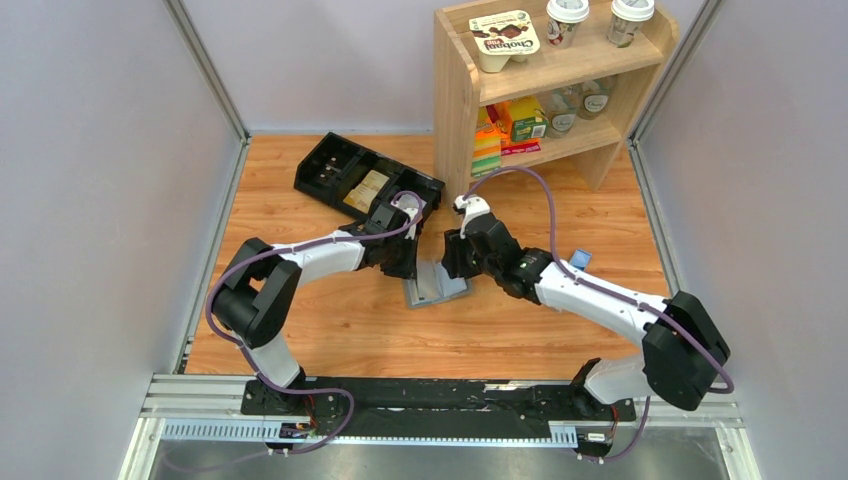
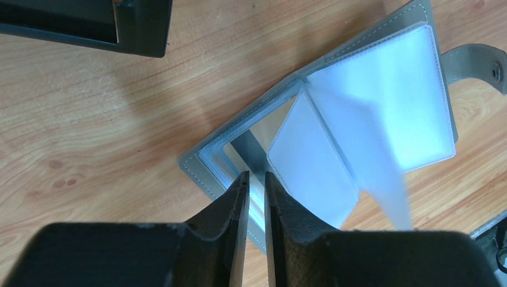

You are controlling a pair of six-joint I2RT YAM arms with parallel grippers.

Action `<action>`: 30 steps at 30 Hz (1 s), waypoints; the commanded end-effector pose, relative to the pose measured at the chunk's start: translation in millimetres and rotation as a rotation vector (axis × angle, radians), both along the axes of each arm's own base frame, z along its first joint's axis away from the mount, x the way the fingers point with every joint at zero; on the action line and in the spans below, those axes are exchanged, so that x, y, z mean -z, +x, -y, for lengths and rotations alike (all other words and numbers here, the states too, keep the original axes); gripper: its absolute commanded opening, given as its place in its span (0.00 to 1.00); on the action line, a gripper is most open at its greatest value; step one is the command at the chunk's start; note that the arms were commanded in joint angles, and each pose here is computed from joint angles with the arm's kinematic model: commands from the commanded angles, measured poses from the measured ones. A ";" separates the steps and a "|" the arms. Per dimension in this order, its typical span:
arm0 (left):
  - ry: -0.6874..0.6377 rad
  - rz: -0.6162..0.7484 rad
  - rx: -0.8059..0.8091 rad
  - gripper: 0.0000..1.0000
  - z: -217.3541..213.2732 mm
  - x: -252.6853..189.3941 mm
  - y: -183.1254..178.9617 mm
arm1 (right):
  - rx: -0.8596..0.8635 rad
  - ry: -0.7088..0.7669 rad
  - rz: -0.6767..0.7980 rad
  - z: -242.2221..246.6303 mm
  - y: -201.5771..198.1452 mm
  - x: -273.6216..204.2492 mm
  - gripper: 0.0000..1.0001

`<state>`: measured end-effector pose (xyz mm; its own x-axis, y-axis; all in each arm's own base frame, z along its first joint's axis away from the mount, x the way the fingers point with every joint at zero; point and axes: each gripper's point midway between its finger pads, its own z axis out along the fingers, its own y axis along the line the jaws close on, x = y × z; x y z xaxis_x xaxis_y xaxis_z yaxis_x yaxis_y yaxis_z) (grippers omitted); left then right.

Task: Take the credit cards out of the card holder
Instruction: Remove the credit card from the card holder.

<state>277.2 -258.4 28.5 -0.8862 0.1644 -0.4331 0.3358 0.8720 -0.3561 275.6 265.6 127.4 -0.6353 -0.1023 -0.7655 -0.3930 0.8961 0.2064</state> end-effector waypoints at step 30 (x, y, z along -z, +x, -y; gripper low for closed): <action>-0.091 -0.035 0.132 0.27 71.6 -19.4 19.4 | -0.289 0.272 -0.043 -52.5 -33.4 8.8 0.33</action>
